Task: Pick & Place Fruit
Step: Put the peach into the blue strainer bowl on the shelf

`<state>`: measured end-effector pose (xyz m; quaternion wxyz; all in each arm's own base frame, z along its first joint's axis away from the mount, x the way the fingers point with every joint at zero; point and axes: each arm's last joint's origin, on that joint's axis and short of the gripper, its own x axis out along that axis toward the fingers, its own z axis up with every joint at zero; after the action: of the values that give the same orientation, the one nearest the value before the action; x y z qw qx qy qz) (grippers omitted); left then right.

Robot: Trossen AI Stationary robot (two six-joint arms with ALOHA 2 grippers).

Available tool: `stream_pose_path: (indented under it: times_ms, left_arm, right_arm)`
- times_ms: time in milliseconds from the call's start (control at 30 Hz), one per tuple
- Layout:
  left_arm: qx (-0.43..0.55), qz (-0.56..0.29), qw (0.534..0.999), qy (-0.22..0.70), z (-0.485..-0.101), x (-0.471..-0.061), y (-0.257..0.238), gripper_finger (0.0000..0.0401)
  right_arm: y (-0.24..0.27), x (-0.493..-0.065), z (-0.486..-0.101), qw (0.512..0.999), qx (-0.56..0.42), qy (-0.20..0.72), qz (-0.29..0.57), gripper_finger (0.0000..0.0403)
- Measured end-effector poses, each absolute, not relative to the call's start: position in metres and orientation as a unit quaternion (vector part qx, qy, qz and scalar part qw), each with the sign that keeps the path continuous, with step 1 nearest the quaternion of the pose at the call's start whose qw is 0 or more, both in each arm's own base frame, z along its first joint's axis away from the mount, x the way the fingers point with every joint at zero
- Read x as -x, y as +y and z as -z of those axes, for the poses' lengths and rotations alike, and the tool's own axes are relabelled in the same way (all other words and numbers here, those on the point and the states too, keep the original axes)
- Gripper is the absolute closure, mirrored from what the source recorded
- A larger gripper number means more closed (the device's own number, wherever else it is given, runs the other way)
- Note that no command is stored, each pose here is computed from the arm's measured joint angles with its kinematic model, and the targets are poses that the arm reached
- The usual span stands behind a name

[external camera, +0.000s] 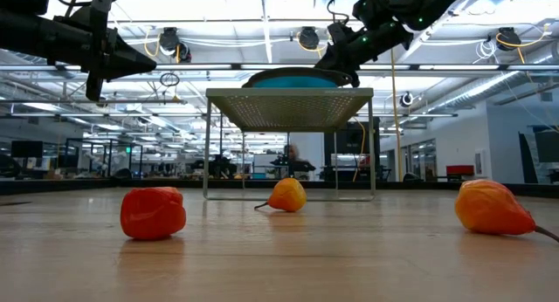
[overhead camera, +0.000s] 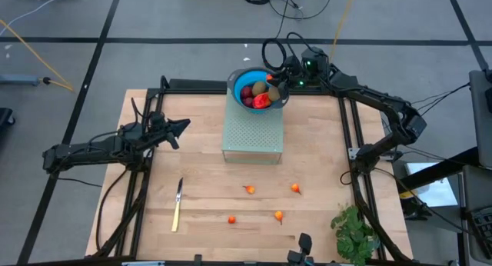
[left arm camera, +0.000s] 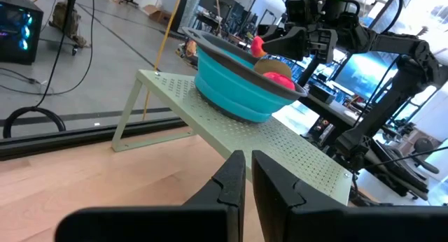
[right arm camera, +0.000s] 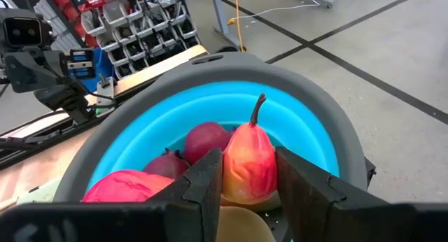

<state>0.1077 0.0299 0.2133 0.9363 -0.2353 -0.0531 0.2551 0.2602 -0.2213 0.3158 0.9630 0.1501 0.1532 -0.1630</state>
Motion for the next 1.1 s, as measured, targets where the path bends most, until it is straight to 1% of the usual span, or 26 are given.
stream_pose_path:
  times_ms: [267, 1000, 1100]
  left_arm:
    - [0.235, -0.255, 0.936, -0.053, -0.2134, -0.1077, 0.0299, 0.0375]
    - [0.235, -0.255, 0.936, -0.053, -0.2133, -0.1077, 0.0299, 0.0375]
    - [0.235, -0.255, 0.936, -0.053, -0.2132, -0.1077, 0.0299, 0.0375]
  right_arm:
    - [-0.2227, -0.2596, -0.3154, 0.959, -0.145, 0.155, 0.189, 0.0288]
    - [-0.2220, -0.2589, -0.3133, 0.957, -0.148, 0.165, 0.188, 0.0288]
    - [-0.2220, -0.2589, -0.3133, 0.957, -0.148, 0.165, 0.188, 0.0281]
